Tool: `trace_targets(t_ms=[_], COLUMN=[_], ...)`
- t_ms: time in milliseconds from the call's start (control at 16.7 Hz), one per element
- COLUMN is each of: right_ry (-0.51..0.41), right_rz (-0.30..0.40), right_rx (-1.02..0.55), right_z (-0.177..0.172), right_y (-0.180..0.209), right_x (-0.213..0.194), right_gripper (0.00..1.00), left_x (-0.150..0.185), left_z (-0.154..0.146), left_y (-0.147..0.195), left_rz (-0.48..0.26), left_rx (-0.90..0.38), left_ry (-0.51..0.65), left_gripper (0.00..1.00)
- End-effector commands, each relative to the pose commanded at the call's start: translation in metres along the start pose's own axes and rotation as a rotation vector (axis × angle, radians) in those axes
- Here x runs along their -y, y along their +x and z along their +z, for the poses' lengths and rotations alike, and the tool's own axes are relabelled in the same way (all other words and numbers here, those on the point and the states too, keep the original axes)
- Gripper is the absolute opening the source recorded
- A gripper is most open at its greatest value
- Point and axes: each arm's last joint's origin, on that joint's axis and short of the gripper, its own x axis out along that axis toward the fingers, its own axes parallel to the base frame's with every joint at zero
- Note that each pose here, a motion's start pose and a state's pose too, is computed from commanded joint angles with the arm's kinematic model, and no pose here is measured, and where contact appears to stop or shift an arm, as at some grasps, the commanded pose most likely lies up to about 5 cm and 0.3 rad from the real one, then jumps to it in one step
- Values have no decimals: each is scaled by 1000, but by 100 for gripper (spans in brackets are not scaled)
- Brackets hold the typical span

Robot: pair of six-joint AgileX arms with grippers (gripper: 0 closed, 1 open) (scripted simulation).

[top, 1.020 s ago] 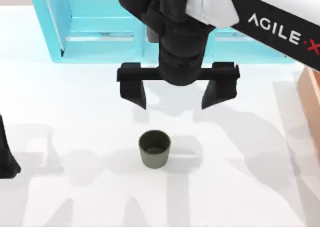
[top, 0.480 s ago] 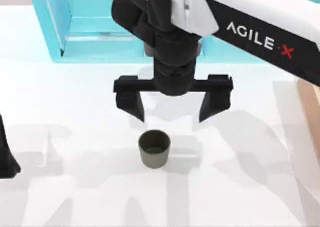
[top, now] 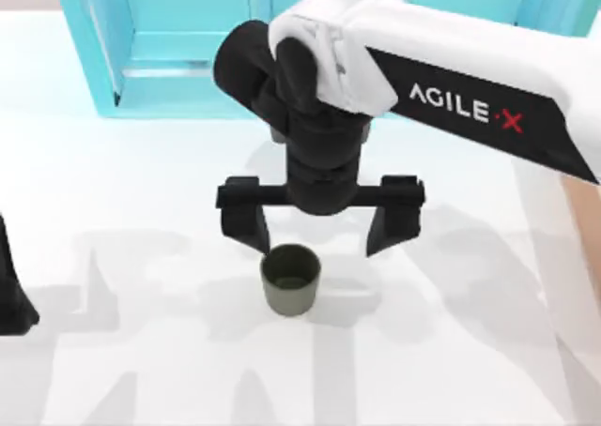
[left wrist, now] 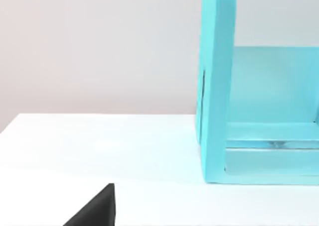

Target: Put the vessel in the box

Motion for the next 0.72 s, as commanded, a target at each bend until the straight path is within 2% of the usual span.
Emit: trace_targets(t_ms=[240, 540, 720], right_ry=[0, 0, 0], right_rz=[1, 1, 1], right_rx=[1, 0, 0], right_z=[-3, -4, -4], right_y=[42, 49, 49], right_x=[1, 2, 2], right_gripper=[100, 100, 77], left_x=[0, 0, 0], left_z=[0, 0, 0], left_y=[0, 0, 0], left_rz=[0, 0, 0], left_rx=[0, 0, 0], left_ry=[0, 0, 0], left_gripper=[100, 100, 100])
